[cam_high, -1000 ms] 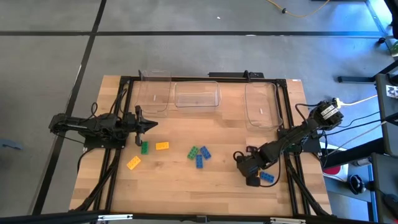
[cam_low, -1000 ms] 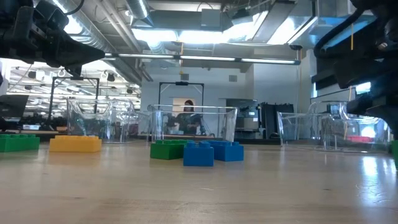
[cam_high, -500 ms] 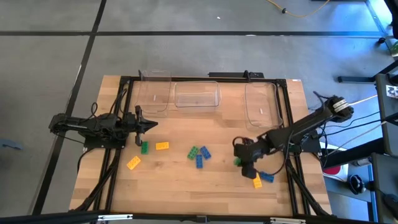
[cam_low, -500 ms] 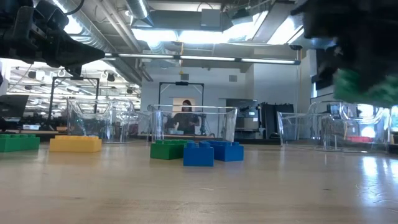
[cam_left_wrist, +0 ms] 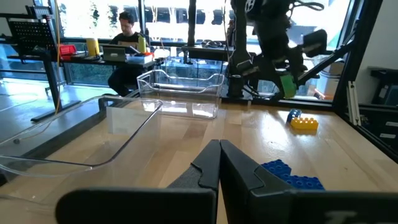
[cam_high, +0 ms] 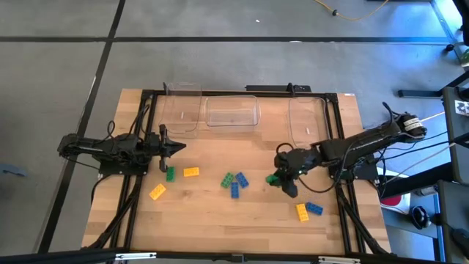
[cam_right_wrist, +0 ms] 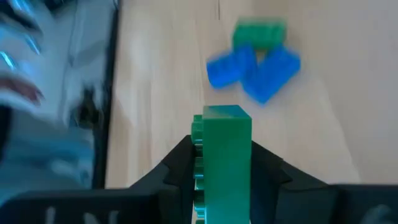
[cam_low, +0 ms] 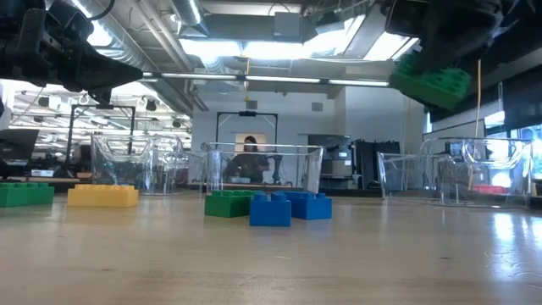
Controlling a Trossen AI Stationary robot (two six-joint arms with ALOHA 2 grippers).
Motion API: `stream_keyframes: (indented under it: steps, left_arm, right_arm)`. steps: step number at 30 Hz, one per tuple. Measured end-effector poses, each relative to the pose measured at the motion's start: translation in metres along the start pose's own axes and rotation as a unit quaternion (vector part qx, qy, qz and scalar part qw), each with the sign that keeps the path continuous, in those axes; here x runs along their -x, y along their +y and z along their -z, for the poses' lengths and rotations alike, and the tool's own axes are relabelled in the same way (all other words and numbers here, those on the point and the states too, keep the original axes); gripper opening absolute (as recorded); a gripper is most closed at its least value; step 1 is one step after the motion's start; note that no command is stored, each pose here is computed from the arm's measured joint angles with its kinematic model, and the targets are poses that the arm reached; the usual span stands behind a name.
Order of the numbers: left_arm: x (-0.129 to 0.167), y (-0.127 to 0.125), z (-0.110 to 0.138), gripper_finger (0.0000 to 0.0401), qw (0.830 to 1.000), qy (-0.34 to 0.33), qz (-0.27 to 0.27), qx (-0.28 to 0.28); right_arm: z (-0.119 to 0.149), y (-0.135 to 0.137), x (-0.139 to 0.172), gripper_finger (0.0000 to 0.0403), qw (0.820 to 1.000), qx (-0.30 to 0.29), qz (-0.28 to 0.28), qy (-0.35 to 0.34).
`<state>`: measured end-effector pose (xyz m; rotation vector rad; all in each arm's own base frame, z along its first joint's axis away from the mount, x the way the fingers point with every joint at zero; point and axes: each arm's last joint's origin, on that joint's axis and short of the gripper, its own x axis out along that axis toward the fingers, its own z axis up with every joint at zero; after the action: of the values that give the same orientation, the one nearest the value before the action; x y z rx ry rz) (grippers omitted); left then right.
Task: Sort & place blocks by color
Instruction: Put the right green game piece into the right transparent bin
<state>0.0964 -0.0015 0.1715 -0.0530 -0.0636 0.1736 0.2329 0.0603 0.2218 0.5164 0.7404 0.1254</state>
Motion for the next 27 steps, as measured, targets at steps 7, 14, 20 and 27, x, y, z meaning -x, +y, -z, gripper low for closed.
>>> stream_keyframes:
  steps: [7, 14, 20, 27]
  left_arm:
    - [0.0, 0.0, 0.0, 0.0, 1.0, 0.0, 0.0, 0.0]
    - [0.0, 0.0, 0.0, 0.0, 1.0, 0.0, 0.0, 0.0]
    - [0.0, 0.0, 0.0, 0.0, 1.0, 0.0, 0.0, 0.0]
    - [0.0, 0.0, 0.0, 0.0, 1.0, 0.0, 0.0, 0.0]
  right_arm:
    - [-0.014, -0.018, 0.023, 0.0095, 0.979, -0.025, 0.011, -0.202]
    - [-0.035, -0.046, 0.05, 0.0095, 0.942, -0.029, 0.151, -0.298]
    - [-0.057, -0.07, 0.09, 0.0095, 0.916, -0.052, 0.303, -0.257]
    - [-0.065, -0.102, 0.136, 0.0095, 0.889, -0.105, 0.443, -0.058]
